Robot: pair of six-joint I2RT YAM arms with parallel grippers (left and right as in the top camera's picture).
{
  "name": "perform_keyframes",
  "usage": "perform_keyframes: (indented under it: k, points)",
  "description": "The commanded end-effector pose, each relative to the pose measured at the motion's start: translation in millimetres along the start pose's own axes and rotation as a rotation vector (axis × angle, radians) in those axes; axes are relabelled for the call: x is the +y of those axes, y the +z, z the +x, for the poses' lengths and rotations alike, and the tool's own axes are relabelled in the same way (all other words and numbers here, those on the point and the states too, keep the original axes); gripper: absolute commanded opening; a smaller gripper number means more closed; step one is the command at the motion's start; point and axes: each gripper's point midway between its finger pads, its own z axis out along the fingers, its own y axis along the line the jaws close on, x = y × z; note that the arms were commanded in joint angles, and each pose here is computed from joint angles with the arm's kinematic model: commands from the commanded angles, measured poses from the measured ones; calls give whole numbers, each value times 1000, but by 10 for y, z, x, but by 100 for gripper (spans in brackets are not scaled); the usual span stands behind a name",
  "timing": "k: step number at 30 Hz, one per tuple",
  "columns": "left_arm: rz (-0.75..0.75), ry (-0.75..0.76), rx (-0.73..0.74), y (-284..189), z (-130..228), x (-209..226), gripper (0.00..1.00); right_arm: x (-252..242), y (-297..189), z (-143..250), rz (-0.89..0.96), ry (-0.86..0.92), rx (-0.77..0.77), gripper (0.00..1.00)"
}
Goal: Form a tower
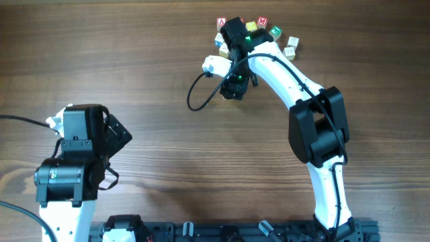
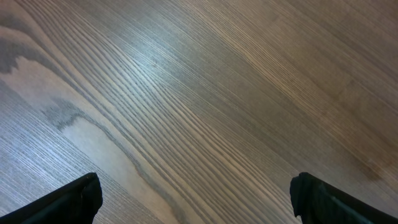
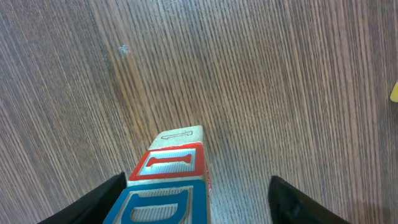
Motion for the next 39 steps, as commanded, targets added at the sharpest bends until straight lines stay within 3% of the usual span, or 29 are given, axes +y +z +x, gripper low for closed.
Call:
perform_keyframes:
  k: [1,17,24,29,33,36,39]
  points:
    - [-4,-16,1,6,-3,15,100,38,117,21,-19,-12,17,71]
    - [-4,-16,1,6,-3,15,100,36,112,17,-18,-21,15,47]
    - [-4,-16,1,6,-3,15,100,12,7,-27,-5,-40,4,47]
    - [-4,-16,1,6,-3,15,100,10,-319,-142,31,-53,-53,40]
    - [-4,-16,1,6,-3,15,100,29,-334,-154,23,-53,-61,39]
    - [-4,-16,1,6,-3,15,100,82,-337,-198,-6,-52,-89,51]
    - [-4,-16,1,6,-3,15,100,135,-333,-234,-25,-57,-101,52]
